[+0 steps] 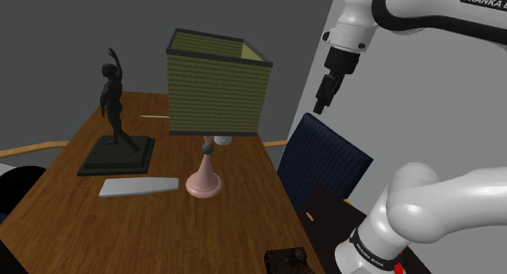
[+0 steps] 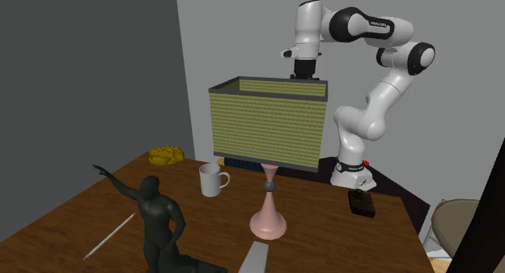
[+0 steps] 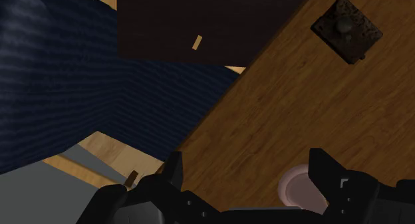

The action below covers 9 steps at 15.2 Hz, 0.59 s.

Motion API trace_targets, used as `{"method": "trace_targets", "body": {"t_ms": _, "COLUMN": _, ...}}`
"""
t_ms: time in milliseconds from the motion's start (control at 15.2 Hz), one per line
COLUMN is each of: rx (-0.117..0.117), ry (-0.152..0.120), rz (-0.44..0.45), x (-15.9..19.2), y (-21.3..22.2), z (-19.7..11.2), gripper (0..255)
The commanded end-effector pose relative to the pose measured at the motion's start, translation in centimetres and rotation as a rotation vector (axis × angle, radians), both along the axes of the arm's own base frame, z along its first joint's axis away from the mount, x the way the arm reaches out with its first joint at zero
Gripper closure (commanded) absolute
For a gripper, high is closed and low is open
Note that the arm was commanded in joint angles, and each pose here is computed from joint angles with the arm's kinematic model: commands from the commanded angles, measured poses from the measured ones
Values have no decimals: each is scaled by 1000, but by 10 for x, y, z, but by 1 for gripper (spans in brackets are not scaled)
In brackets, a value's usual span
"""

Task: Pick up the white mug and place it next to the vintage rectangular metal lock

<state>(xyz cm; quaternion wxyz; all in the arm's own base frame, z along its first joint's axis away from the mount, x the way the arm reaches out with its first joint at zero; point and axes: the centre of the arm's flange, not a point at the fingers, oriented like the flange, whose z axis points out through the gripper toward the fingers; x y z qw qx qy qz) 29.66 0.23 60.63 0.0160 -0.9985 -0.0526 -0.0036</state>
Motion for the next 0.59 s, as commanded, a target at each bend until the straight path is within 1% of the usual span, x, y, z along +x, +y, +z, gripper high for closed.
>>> {"method": "trace_targets", "body": {"t_ms": 0, "rx": 0, "ry": 0, "rz": 0, "x": 0, "y": 0, "z": 0, "gripper": 0}}
{"method": "trace_targets", "body": {"t_ms": 528, "rx": -4, "ry": 13, "rz": 38, "x": 94, "y": -15, "z": -50, "gripper": 0}}
